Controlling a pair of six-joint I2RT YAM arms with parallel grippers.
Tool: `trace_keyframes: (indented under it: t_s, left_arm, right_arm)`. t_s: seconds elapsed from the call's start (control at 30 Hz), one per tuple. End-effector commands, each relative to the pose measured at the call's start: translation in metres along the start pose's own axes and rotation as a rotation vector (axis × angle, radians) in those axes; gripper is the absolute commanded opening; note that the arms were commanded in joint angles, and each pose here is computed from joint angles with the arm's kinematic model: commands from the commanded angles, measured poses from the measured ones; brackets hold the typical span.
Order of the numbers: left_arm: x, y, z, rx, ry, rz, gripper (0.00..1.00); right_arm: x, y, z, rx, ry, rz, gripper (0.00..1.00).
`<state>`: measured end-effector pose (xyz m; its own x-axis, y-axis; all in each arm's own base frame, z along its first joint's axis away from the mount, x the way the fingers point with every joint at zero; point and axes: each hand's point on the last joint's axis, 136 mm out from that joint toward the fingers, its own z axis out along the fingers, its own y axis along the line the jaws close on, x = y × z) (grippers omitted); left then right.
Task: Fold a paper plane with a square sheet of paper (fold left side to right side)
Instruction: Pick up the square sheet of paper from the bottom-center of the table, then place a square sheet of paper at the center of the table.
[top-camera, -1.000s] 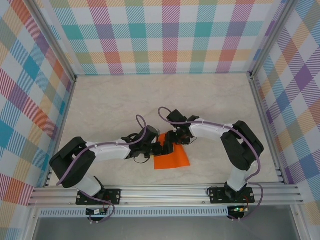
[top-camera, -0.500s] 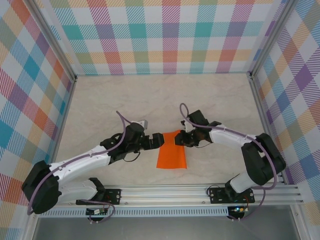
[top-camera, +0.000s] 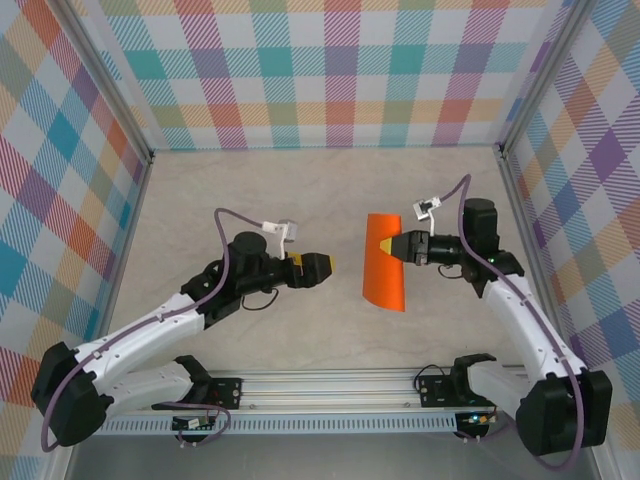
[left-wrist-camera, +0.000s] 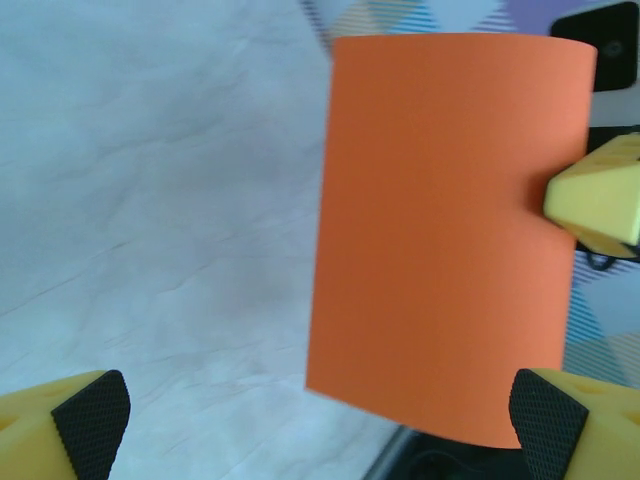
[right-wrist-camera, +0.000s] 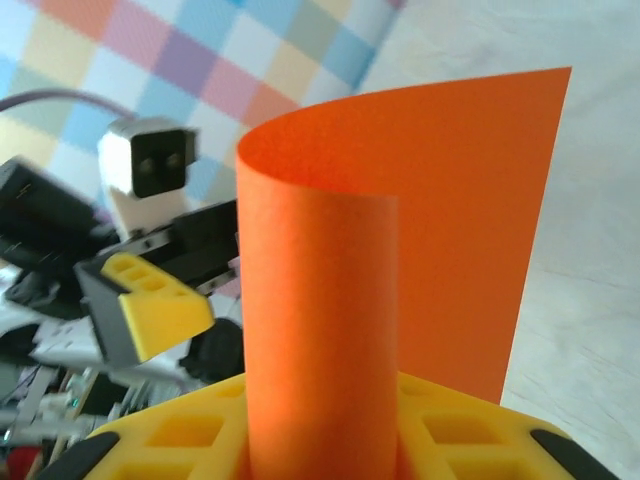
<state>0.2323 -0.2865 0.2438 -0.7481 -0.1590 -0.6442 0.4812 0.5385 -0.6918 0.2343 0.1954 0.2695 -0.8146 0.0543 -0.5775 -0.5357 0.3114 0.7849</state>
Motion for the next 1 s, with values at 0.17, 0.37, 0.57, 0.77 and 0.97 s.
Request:
trace_keyframes:
  t_s: [0.17, 0.37, 0.57, 0.77, 0.97]
  left_arm:
    - [-0.042, -0.076, 0.002, 0.29, -0.041, 0.107, 1.0]
    - [-0.05, -0.116, -0.003, 0.521, -0.053, 0.099, 0.99]
    - [-0.049, -0.123, -0.004, 0.567, -0.037, 0.099, 0.53]
    - [-0.046, -0.1, 0.003, 0.433, -0.039, 0.087, 0.03]
    - [-0.041, -0.031, 0.027, 0.121, 0.011, 0.02, 0.0]
  right_arm:
    - [-0.005, 0.096, -0.029, -0.198, 0.015, -0.236, 0.35]
    - [-0.011, 0.106, -0.033, -0.202, -0.009, -0.26, 0.35]
    - [-0.015, 0.1, -0.031, -0.165, -0.037, -0.264, 0.35]
    - [-0.021, 0.071, -0.028, -0.03, -0.083, -0.204, 0.43]
    - [-0.02, -0.008, -0.037, 0.374, -0.113, -0.074, 0.99]
